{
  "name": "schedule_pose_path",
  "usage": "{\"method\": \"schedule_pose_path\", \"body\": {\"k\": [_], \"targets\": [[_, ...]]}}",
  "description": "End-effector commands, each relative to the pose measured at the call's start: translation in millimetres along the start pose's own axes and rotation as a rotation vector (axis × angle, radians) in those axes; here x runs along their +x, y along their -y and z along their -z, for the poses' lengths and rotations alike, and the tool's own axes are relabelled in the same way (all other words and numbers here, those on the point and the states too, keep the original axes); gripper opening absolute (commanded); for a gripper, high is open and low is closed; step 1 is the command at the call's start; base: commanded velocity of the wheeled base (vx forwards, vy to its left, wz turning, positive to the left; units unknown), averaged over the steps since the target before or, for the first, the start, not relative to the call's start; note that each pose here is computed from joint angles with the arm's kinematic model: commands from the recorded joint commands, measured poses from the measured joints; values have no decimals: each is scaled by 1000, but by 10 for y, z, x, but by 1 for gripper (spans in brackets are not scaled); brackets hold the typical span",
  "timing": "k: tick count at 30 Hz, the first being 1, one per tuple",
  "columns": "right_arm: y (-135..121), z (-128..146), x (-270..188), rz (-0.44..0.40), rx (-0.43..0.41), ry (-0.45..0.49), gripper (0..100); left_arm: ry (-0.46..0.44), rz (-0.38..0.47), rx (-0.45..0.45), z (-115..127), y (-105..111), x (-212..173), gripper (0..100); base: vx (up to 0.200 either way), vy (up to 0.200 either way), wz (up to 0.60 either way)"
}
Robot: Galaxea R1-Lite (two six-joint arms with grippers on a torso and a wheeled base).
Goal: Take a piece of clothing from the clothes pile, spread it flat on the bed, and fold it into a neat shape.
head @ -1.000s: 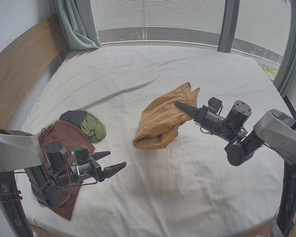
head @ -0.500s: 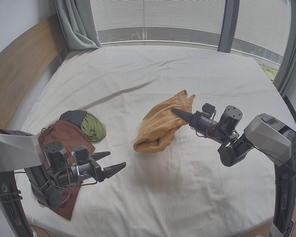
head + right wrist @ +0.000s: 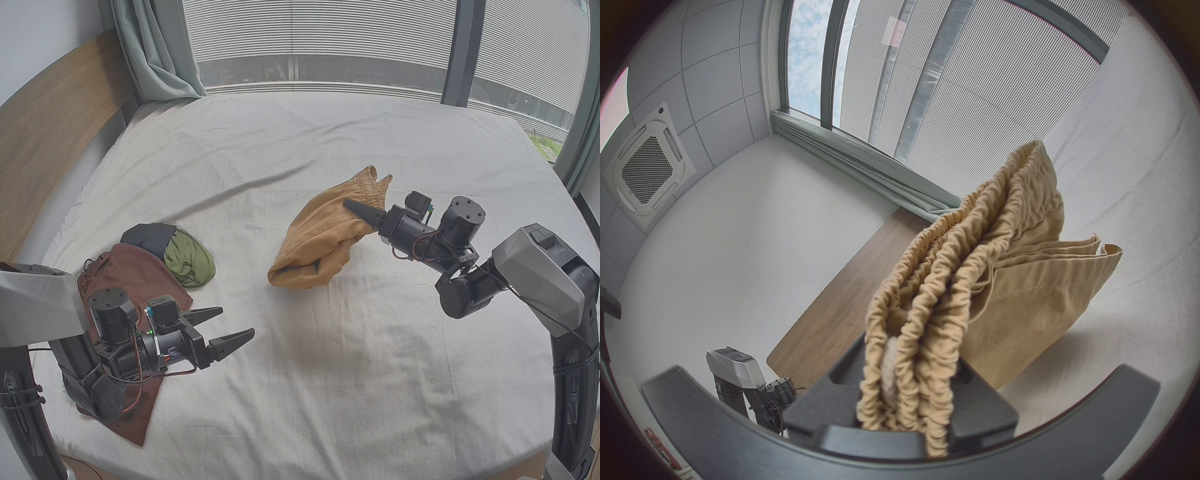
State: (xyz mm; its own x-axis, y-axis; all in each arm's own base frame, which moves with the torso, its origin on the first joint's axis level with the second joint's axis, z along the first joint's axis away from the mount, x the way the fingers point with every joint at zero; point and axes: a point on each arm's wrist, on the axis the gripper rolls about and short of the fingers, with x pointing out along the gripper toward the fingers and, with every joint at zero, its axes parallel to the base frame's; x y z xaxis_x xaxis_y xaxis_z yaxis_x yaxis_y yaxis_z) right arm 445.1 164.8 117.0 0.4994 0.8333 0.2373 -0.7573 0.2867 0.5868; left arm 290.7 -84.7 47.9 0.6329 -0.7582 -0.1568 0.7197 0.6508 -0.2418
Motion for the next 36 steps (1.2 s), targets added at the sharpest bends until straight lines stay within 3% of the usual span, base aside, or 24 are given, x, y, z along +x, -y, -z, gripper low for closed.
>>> {"method": "schedule_pose_path", "body": {"k": [1, 11, 15, 20, 34, 35, 36], "targets": [[162, 61, 68, 9, 9, -7, 0, -5, -2, -3, 13, 5, -12, 100, 0, 0, 0], [627, 403, -98, 96, 71, -47, 0, -14, 2, -10, 35, 5, -23, 100, 0, 0, 0], [646, 530, -220, 137, 104, -77, 0, -14, 2, -10, 35, 5, -23, 100, 0, 0, 0], [661, 808, -454, 186, 84, -121, 0, -11, 2, -8, 27, 8, -26, 100, 0, 0, 0], [762, 959, -675, 228, 49, -102, 0, -3, -1, -4, 4, -50, -68, 100, 0, 0, 0], [504, 1241, -1123, 320, -14, -246, 100, 24, -2, 5, -77, -52, -83, 100, 0, 0, 0], [467, 1275, -1160, 327, -15, -264, 100, 24, -2, 6, -77, -48, -80, 100, 0, 0, 0]]}}
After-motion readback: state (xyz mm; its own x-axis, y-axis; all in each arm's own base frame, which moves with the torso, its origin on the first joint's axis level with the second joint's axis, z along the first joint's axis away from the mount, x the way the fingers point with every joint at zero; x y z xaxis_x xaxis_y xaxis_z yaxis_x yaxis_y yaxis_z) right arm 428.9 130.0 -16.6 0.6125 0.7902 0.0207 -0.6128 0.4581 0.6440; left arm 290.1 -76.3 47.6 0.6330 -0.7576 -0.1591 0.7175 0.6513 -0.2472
